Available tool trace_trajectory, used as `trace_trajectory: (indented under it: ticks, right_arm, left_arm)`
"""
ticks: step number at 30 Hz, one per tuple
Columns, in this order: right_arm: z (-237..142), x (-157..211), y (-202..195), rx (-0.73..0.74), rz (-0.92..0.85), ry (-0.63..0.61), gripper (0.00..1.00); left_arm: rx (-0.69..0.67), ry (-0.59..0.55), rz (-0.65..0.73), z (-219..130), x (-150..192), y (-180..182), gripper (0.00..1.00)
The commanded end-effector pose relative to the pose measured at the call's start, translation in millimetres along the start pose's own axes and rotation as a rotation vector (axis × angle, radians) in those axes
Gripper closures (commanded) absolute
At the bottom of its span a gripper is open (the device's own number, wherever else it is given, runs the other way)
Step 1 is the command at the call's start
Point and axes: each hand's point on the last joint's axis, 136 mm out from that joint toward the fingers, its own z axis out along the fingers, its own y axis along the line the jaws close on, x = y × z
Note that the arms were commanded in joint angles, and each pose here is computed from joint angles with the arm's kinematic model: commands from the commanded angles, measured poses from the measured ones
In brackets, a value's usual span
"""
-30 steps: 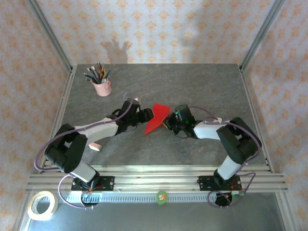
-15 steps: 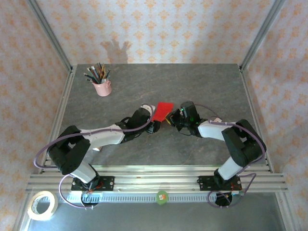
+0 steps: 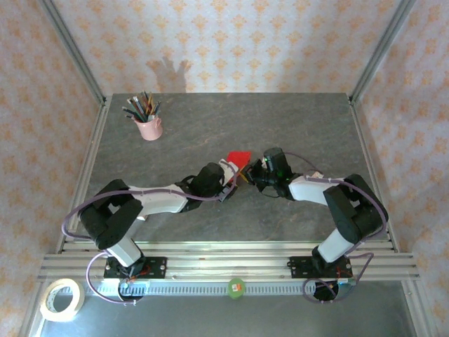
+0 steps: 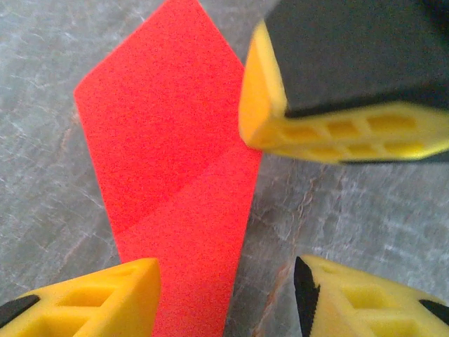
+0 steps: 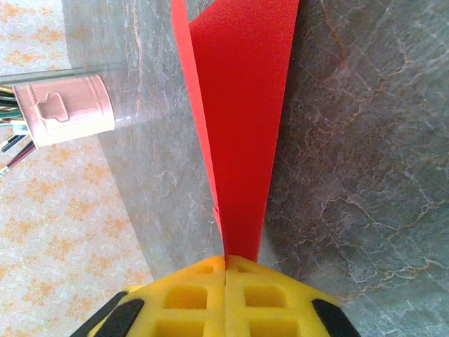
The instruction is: Fold a paper plane with a square sheet of paper (pick it up from the middle)
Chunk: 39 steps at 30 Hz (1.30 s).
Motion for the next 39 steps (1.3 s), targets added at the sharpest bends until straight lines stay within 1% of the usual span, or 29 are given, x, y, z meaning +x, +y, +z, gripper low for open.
trace_trajectory:
  ticks: [1, 5, 13, 20, 21, 24, 27, 30, 33, 35, 39]
  right_arm:
    - [2, -2, 7, -0.018, -0.005, 0.014, 1.00]
    - [3, -1, 7, -0.015, -0.005, 0.023, 1.00]
    - [4, 0, 8, -0.014, -0.007, 0.036, 0.99]
    - [3, -2, 8, -0.017, 0.001, 0.038, 0.94]
    - [2, -3, 8, -0.019, 0.001, 0.034, 0.92]
    - [-1, -10, 9, -0.015, -0.010, 0.018, 0.78]
    - [-8, -20, 12, -0.018, -0.028, -0.012, 0.63]
    - [-19, -36, 12, -0.005, -0.063, -0.065, 0.50]
    - [-28, -51, 5, 0.033, -0.105, -0.125, 0.45]
    - [-32, -57, 0, 0.049, -0.130, -0.150, 0.44]
    - [-32, -59, -4, 0.060, -0.192, -0.156, 0.42]
  left_arm:
    - [-0.006, -0.041, 0.076, 4, -15, -2, 0.46]
    - [-0.007, -0.039, 0.096, 10, -15, -3, 0.50]
    - [-0.013, -0.022, 0.112, 18, -7, -3, 0.65]
    - [-0.036, -0.051, 0.092, 17, -5, 1, 0.75]
    - [-0.036, -0.053, 0.090, 17, -5, 1, 0.77]
    - [-0.027, -0.063, 0.076, 17, -6, 1, 0.84]
    - [-0.005, -0.074, 0.056, 16, -7, -2, 0.88]
    - [0.040, -0.082, 0.003, 14, -7, -4, 0.91]
    - [0.102, -0.098, -0.091, 11, -7, -6, 0.95]
    - [0.152, -0.107, -0.166, 10, -7, -6, 0.96]
    - [0.245, -0.101, -0.314, 8, -10, -7, 1.00]
